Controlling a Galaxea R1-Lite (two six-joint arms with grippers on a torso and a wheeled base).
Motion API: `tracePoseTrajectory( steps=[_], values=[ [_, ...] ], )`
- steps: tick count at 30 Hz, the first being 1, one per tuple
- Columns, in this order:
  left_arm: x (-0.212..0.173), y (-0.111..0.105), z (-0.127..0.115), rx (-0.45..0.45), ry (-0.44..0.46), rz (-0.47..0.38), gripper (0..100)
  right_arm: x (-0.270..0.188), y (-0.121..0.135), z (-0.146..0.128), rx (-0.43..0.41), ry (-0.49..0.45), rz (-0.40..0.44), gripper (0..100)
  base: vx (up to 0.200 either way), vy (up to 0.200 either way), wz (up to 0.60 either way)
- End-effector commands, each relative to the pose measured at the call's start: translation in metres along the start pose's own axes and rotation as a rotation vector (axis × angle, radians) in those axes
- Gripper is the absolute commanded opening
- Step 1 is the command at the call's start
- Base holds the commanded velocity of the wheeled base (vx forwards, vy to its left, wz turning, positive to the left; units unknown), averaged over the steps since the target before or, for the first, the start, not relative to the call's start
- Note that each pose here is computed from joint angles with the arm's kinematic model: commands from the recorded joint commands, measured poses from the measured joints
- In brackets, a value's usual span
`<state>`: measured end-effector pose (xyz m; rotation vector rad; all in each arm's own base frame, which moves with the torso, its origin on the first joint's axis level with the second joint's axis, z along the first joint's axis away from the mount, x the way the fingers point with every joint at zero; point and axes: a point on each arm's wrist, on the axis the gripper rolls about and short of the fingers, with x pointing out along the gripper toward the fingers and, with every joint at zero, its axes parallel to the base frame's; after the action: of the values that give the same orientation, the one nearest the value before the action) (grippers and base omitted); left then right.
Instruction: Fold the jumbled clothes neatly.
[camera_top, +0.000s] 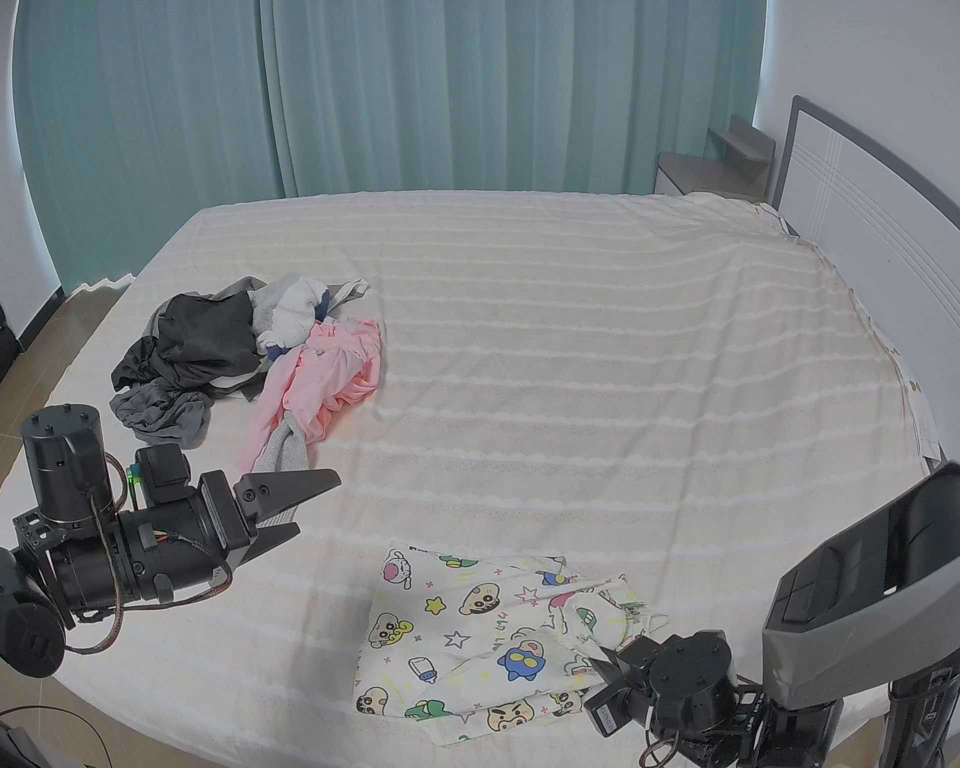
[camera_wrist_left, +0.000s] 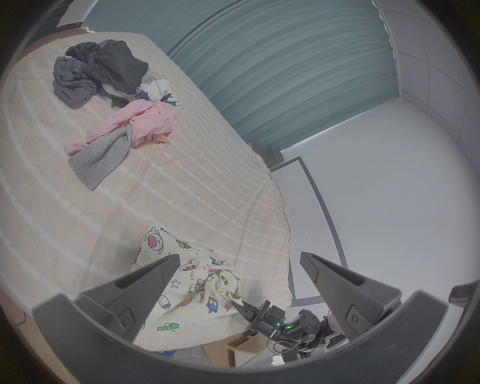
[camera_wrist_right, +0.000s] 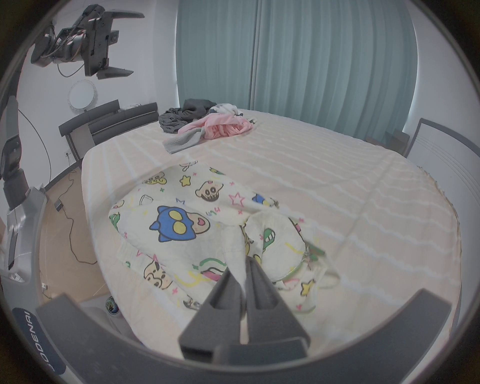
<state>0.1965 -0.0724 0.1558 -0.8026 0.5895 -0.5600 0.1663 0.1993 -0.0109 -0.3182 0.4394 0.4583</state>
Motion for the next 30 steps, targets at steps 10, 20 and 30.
tracePoseTrajectory(
  steps=[10,20,30],
  values=[
    [0.003,0.004,-0.002,0.006,-0.008,-0.007,100,-0.012,-0.001,-0.026,0.012,0.106,-0.116,0,0.000,0.000,0.00],
    [0.007,0.008,-0.003,-0.002,0.005,0.005,100,-0.025,0.009,-0.038,0.019,0.140,-0.088,0,0.000,0.000,0.00],
    [0.020,0.020,-0.008,-0.026,0.057,0.052,100,-0.036,0.010,-0.051,0.001,0.188,-0.111,0,0.000,0.000,0.00]
  ],
)
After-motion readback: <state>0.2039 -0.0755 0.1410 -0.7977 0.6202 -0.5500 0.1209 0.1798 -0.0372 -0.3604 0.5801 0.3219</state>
